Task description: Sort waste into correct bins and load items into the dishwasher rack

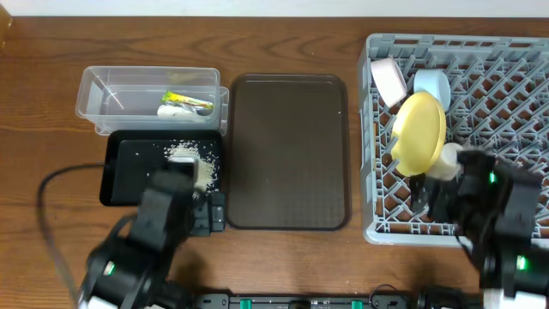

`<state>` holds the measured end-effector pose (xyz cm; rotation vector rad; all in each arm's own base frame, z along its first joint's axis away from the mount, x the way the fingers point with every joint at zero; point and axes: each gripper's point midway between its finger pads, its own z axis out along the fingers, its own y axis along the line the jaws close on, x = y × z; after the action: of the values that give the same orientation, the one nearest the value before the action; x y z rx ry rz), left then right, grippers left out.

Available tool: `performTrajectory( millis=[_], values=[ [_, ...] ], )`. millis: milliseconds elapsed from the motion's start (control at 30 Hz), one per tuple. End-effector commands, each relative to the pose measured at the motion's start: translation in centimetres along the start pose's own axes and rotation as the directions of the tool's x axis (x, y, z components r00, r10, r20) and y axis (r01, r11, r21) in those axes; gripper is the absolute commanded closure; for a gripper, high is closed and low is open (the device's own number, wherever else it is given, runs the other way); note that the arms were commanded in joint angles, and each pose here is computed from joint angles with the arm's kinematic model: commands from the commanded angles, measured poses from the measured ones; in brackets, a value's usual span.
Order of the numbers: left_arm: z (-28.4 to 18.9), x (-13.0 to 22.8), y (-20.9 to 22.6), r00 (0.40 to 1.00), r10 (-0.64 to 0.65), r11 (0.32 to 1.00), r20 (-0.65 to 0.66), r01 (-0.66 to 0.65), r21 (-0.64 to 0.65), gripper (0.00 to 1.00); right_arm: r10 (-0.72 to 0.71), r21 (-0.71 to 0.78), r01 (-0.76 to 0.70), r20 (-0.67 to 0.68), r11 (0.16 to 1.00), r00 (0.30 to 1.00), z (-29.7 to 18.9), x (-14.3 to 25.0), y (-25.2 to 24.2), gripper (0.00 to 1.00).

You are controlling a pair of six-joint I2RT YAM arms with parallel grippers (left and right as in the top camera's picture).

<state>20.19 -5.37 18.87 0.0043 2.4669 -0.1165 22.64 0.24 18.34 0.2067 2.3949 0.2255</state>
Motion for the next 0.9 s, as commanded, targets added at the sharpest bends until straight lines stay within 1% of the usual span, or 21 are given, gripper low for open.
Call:
performTrajectory(
  millis=[0,33,133,867],
  values=[
    [-1.37,-1.82,0.64,0.991,-0.027,0.999,0.134,0.029,-0.016,0.02,0.016,0.070,-0.021,0.073,0.997,0.997,-0.97,0.33,-1.30,0.01],
    [-1.76,-2.21,0.57,0.986,-0.033,0.999,0.161,0.034,-0.005,0.02,0.014,0.067,-0.020,0.083,0.998,0.996,-1.26,0.49,-1.24,0.01],
    [-2.19,-2.27,0.63,0.983,-0.037,0.999,0.179,0.037,0.002,0.01,0.010,0.065,-0.017,0.102,0.998,0.995,-1.81,0.58,-1.13,0.01],
    [-1.99,-2.22,0.61,0.985,-0.035,0.999,0.170,0.035,-0.002,0.01,0.010,0.065,-0.017,0.100,0.998,0.995,-1.84,0.65,-1.13,0.01]
  ],
)
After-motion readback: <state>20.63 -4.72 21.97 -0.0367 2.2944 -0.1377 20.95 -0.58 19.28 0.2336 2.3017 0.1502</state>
